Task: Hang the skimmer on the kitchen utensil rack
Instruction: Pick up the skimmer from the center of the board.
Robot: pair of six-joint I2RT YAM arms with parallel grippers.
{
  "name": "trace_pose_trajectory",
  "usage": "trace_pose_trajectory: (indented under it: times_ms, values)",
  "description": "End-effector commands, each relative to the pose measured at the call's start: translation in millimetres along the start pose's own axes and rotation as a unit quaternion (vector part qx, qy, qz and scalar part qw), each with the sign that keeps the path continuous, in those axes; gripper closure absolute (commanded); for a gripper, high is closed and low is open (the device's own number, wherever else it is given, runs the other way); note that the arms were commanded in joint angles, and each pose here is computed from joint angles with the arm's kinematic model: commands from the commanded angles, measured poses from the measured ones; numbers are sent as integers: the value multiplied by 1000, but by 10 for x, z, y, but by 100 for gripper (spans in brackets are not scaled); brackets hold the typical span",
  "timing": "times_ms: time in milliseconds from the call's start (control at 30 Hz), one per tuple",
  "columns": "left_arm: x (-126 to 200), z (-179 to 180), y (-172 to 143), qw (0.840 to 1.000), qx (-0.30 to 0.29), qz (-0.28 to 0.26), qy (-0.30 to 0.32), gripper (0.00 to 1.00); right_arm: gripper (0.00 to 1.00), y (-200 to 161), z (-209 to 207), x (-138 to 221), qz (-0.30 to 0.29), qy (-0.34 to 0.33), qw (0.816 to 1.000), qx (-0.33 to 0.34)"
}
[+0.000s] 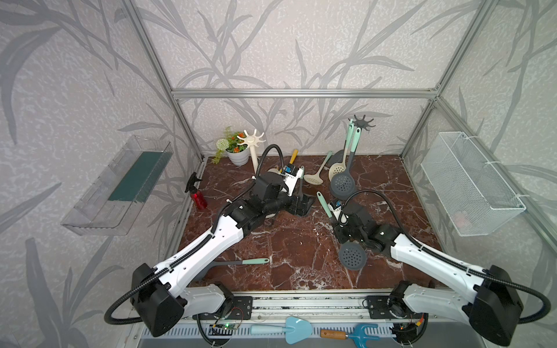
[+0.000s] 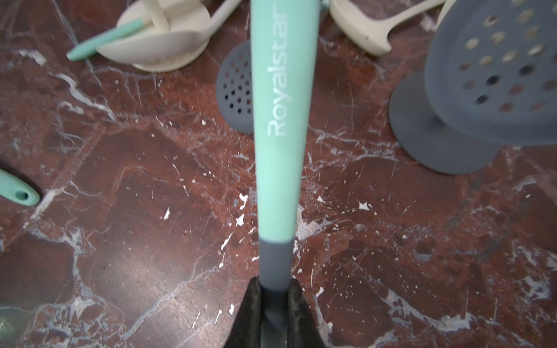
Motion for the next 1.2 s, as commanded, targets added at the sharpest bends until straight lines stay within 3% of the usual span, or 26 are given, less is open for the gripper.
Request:
trace_pose_trajectory:
  times_ms: [0,433,600,800,933,1167]
  values:
    - [-35,-114,-14,999,7,-10,-33,11,98,209,34,180,-93,-26,995,-27]
    - [-32,-211,-73,994,6,-55,-96,26,99,397,253,636,-232,-23,971,-52]
    - [58,-276,-81,986,-6,-86,-143,27,99,442,374,642,-239,-16,970,-39]
    - [105,-273,-81,983,-7,-104,-150,30,99,529,606,664,-255,10,967,-20]
    - [74,-229,-79,984,10,-104,-146,40,99,579,743,683,-266,24,964,-8]
    - [101,-176,-53,985,22,-114,-127,76,99,608,811,731,-272,40,962,-10]
Point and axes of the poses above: each gripper's point midway between its finger pads, its own x axis back along the fingers, its own z axis along the line the jaws close on, y = z × x, the point moved 9 cm from there along x, back along the fingers, and after that the axes turned 4 degrees about x, right-handed, at the moved point
